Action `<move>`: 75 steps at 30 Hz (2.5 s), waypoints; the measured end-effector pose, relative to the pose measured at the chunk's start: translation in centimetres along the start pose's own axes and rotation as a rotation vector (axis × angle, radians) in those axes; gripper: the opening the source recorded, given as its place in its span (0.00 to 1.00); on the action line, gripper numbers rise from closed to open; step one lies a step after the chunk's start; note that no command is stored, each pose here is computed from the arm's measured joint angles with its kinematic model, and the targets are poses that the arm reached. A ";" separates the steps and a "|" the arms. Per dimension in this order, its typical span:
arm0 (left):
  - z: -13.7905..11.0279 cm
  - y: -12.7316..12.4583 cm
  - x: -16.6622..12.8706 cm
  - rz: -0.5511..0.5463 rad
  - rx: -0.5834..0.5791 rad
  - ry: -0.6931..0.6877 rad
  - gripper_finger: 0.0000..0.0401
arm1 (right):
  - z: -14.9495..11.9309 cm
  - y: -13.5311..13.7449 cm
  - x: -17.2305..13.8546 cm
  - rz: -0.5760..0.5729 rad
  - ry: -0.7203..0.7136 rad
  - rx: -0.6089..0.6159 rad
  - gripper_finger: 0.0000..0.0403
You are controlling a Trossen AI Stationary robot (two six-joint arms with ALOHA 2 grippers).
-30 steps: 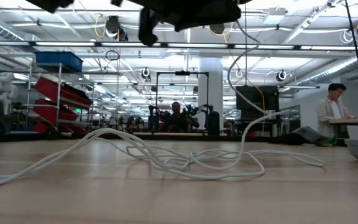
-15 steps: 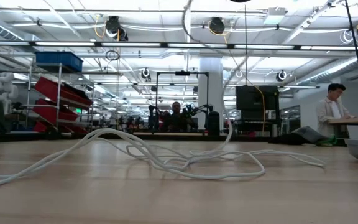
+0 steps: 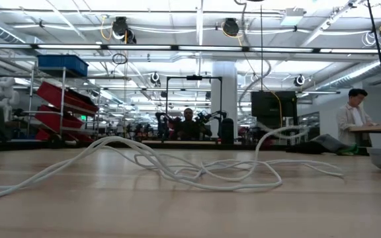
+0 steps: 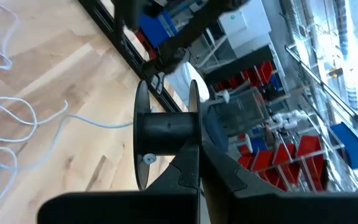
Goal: Coil cords
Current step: Coil the white cable wire onto the spool
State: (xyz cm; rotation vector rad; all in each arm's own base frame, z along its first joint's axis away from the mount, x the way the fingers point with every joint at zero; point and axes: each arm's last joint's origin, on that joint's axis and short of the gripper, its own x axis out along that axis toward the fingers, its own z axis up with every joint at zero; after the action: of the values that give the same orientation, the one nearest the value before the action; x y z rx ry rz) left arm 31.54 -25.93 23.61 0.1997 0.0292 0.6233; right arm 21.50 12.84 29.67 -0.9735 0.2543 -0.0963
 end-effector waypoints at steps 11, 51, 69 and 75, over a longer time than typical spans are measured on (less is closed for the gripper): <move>4.2 2.9 -0.3 0.048 -0.011 -0.001 0.48 | -0.7 -0.7 0.9 -0.022 0.031 0.147 0.00; 4.6 2.5 0.3 -0.201 0.004 -0.113 0.48 | -1.1 -1.4 2.1 0.163 -0.092 0.854 0.00; 5.4 6.1 5.3 -0.385 0.047 -0.037 0.48 | -1.2 -1.6 2.3 0.144 -0.101 0.701 0.00; 5.0 6.6 6.2 -0.377 0.094 -0.003 0.48 | -1.3 -1.7 2.4 0.137 -0.097 0.699 0.00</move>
State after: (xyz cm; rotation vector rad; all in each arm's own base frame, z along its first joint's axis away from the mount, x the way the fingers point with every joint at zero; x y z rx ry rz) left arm 33.19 -17.94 29.96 0.2782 0.0916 0.2464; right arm 23.52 10.37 29.95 -0.2635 0.1765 -0.0077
